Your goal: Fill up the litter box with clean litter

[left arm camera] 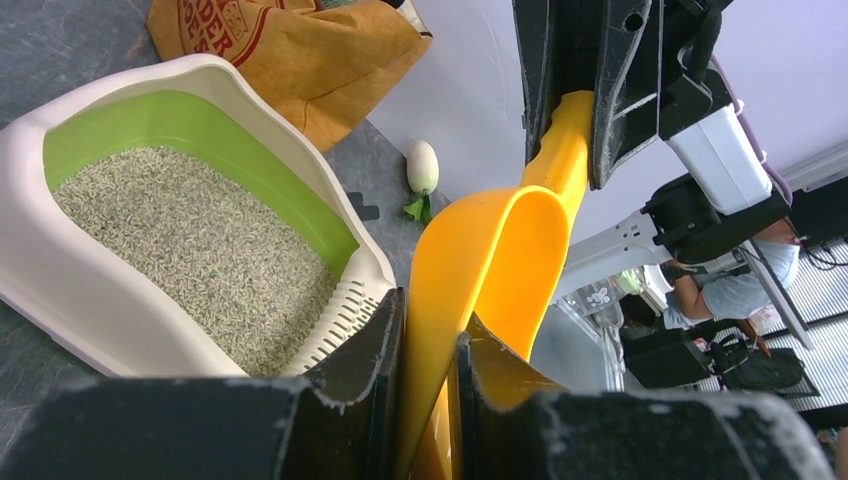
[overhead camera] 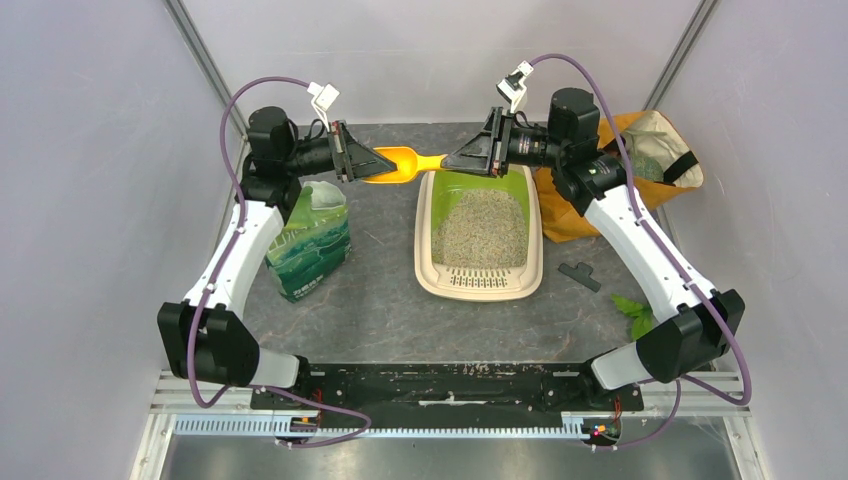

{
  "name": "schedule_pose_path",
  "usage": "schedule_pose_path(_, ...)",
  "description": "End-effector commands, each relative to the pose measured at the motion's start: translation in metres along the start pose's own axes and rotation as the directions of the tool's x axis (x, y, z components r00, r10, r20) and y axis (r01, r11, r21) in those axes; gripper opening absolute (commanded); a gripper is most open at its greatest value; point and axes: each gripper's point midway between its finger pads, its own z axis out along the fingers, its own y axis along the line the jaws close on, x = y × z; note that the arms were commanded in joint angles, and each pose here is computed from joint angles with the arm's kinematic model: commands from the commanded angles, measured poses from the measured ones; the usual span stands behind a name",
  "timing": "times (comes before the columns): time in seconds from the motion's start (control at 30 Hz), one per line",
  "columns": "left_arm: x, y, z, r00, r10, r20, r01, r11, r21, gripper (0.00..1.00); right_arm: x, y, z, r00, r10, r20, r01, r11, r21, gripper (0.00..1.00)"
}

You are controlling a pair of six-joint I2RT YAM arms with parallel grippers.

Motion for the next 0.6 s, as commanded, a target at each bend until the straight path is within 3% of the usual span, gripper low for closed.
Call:
schedule_pose_path(0.0, 0.0, 0.0, 0.0, 1.0, 0.012, 0.01, -0.012, 1.0, -0.018, 0.02, -0.007, 0.027, -0.007, 0.994, -0.095, 0.044, 0.098, 0.994, -0.056, 0.17)
schedule_pose_path(0.1, 0.001, -0.001, -0.001, 1.0, 0.012, 0.009, -0.012, 1.0, -0.017, 0.02, -0.006, 0.026, -0.008, 0.994, -0.1, 0.04, 0.102, 0.993, -0.051, 0.01)
schedule_pose_path(0.17, 0.001, -0.003, -0.001, 1.0, 0.011, 0.005, -0.011, 1.0, -0.01, 0.03, -0.006, 0.025, -0.009, 0.994, -0.105, 0.042, 0.107, 0.993, -0.043, 0.0)
schedule_pose_path(0.3, -0.003, -0.006, -0.003, 1.0, 0.018, 0.004, -0.018, 1.0, 0.0, 0.37, -0.006, 0.022, -0.01, 0.994, -0.106, 0.04, 0.107, 0.994, -0.031, 0.0)
schedule_pose_path(0.4, -0.014, -0.011, -0.013, 0.996, 0.079, 0.027, -0.079, 0.997, -0.023, 0.49, -0.008, 0.015, -0.013, 0.994, -0.103, 0.042, 0.104, 0.995, -0.003, 0.0)
schedule_pose_path(0.47, -0.025, -0.013, -0.024, 0.989, 0.141, 0.035, -0.139, 0.989, -0.058, 0.64, -0.009, 0.008, -0.017, 0.993, -0.106, 0.044, 0.105, 0.994, 0.023, 0.0)
schedule_pose_path(0.57, -0.045, -0.011, -0.048, 0.968, 0.249, 0.028, -0.242, 0.96, -0.142, 0.78, -0.01, -0.004, -0.025, 0.993, -0.11, 0.049, 0.107, 0.992, 0.071, 0.0)
